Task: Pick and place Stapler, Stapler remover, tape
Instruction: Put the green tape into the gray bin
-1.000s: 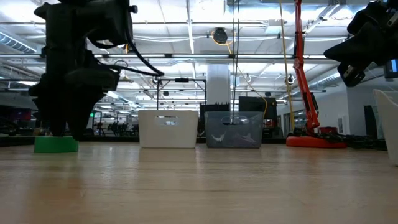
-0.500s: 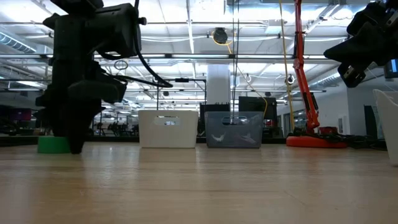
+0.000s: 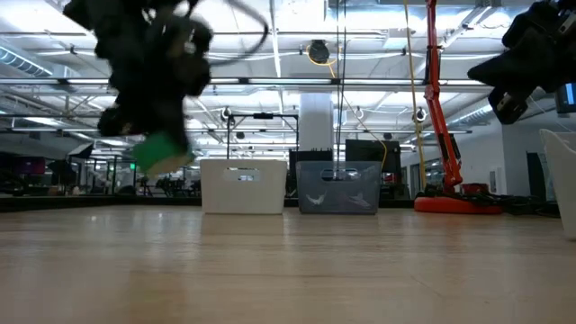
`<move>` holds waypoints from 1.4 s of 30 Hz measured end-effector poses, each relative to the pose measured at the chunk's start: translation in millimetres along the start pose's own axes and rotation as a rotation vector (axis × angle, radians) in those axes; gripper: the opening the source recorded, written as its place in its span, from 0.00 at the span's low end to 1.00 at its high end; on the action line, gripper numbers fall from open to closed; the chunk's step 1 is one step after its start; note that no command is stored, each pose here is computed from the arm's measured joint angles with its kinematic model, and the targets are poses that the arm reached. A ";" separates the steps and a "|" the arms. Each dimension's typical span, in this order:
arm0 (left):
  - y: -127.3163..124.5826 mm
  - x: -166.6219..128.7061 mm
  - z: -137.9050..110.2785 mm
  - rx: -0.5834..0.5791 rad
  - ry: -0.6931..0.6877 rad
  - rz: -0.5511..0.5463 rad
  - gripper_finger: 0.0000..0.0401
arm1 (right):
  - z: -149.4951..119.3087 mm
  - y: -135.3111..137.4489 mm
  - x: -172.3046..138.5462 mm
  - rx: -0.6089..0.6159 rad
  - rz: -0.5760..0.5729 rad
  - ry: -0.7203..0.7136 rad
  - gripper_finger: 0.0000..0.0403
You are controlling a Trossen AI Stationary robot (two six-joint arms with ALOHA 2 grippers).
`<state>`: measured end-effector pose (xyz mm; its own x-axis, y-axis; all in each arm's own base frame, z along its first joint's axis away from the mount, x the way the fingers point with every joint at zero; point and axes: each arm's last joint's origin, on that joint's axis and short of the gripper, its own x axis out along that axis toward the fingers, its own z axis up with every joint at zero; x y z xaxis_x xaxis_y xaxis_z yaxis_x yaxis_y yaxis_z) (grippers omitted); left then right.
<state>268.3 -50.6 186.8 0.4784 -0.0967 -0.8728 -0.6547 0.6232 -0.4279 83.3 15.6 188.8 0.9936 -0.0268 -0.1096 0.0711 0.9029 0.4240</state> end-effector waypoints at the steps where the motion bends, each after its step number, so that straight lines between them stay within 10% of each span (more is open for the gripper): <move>1: -5.2 -6.3 3.6 0.003 -0.039 -0.066 0.09 | 1.2 0.7 0.2 0.004 0.007 -0.011 0.03; 13: -55.8 -74.5 56.1 0.027 -0.594 -0.838 0.09 | 22.8 18.8 18.3 -0.089 0.092 -0.202 0.11; 26: -92.8 -88.4 63.9 0.030 -0.606 -0.982 0.09 | 25.2 37.4 65.3 -0.123 0.119 -0.295 0.41; 42: -140.7 -70.8 97.4 0.222 -0.527 -1.019 0.09 | 55.2 66.8 102.3 -0.159 0.136 -0.287 0.53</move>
<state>383.5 -55.9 331.7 0.9411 -0.3289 0.0784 0.2641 0.5702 -0.7779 194.6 49.5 255.5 0.9789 -0.0011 0.2045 -0.0552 0.9614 0.2694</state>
